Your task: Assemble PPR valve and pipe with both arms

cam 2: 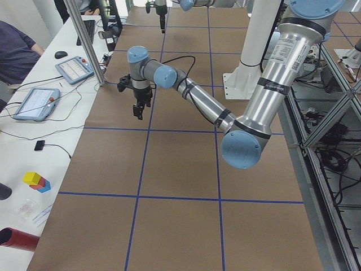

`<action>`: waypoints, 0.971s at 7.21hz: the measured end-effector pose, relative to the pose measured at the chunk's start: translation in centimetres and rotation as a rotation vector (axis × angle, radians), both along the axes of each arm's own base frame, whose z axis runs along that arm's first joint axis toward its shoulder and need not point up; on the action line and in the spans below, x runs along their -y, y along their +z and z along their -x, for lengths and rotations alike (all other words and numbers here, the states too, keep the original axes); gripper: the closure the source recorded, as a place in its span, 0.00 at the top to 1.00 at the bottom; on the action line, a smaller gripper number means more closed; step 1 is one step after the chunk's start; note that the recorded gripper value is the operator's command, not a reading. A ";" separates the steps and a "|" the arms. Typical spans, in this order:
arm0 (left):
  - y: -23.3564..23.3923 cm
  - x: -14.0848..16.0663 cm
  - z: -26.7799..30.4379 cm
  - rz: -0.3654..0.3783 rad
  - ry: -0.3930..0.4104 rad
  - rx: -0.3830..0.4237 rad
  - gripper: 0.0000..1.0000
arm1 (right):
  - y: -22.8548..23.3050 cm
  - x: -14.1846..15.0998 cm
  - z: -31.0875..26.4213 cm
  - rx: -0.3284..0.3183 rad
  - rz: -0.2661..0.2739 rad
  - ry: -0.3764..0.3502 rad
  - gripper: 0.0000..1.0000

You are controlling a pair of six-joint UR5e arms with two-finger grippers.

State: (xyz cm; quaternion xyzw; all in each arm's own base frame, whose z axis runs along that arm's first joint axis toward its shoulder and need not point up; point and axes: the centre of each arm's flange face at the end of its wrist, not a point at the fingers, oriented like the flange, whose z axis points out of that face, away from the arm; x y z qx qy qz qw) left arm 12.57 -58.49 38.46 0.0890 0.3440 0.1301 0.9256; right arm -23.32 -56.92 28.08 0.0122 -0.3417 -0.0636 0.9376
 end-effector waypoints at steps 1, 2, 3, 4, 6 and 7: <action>4.8 0.7 4.8 0.008 0.028 -0.012 1.00 | 6.6 0.8 -6.6 -0.014 -0.020 -0.072 0.99; 11.0 0.5 9.6 0.020 0.048 -0.056 1.00 | 12.6 1.2 -12.7 -0.007 -0.031 -0.136 0.99; 17.1 -0.7 14.2 0.026 0.029 -0.085 1.00 | 17.7 0.7 -17.9 0.003 -0.034 -0.175 0.99; 21.8 -2.9 17.9 0.025 -0.008 -0.097 1.00 | 21.1 -0.1 -21.7 0.010 -0.024 -0.176 0.99; 25.9 -5.9 21.5 0.013 -0.069 -0.093 1.00 | 23.4 -0.2 -24.6 -0.005 -0.027 -0.150 0.99; 26.2 -6.4 22.6 0.011 -0.094 -0.093 1.00 | 25.5 -0.4 -25.3 -0.009 -0.057 -0.141 0.99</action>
